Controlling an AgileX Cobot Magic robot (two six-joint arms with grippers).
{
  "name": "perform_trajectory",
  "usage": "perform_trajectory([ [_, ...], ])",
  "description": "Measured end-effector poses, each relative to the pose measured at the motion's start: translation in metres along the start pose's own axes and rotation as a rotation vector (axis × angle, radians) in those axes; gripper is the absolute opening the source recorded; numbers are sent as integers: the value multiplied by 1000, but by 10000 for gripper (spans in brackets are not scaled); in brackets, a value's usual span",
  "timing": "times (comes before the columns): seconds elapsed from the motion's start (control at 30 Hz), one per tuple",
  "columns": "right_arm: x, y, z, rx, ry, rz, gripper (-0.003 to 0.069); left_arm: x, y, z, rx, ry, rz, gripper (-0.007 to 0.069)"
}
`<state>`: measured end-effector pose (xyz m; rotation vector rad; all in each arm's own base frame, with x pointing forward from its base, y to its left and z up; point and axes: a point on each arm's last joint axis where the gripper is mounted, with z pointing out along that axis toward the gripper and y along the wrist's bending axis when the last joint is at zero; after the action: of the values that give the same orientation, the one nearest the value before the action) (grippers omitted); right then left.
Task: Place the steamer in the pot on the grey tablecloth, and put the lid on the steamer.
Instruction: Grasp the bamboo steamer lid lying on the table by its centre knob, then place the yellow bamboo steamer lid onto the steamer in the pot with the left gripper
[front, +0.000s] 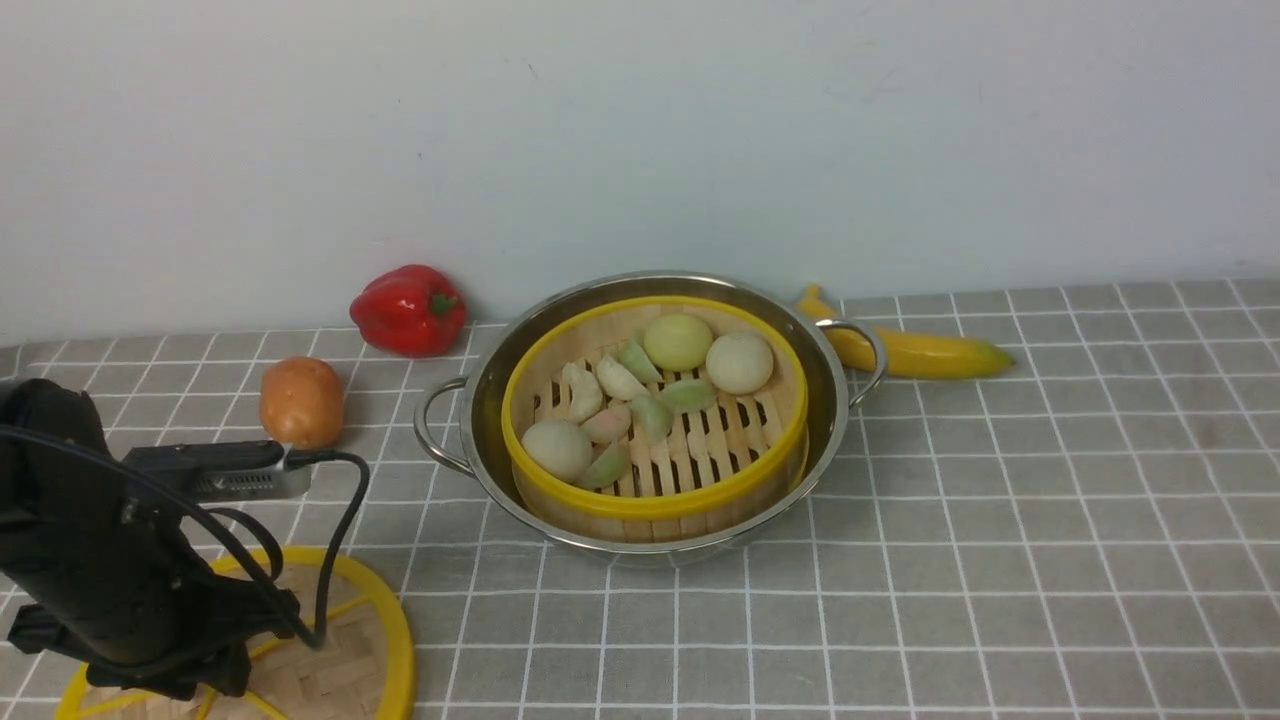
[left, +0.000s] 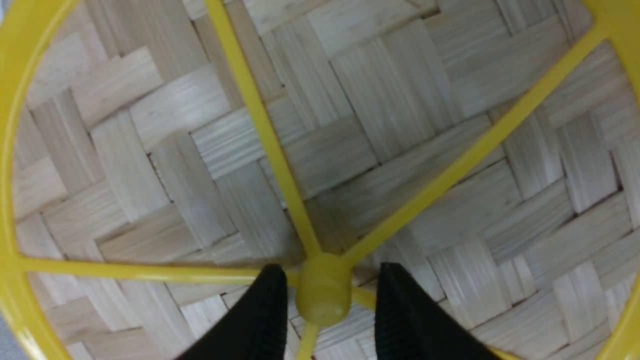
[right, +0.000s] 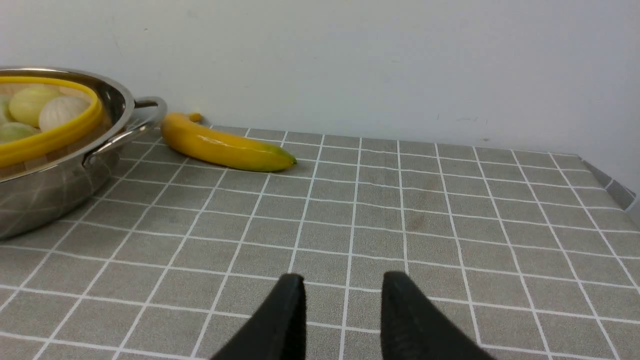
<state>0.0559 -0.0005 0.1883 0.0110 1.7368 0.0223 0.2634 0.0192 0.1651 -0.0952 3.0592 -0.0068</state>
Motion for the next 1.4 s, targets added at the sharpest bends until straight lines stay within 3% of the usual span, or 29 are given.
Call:
perform_trajectory([
  [0.17,0,0,0,0,0,0,240,-1,0,1,0,2,-3,230],
  [0.33,0,0,0,0,0,0,240,-1,0,1,-1,1,0,116],
  [0.6,0,0,0,0,0,0,240,-2,0,-10,0,-37,10,117],
  [0.77,0,0,0,0,0,0,240,-16,0,-62,-17,-182,69,117],
  [0.93,0,0,0,0,0,4,240,-29,-2,-137,-27,-359,181,117],
  [1.07,0,0,0,0,0,4,240,-38,-11,-169,-26,-452,296,117],
  [1.1,0,0,0,0,0,5,240,-42,-22,-183,-37,-490,404,117],
  [1.33,0,0,0,0,0,7,240,-63,-71,-199,-1,-510,646,117],
  [1.4,0,0,0,0,0,7,240,-78,-97,-192,17,-498,747,117],
])
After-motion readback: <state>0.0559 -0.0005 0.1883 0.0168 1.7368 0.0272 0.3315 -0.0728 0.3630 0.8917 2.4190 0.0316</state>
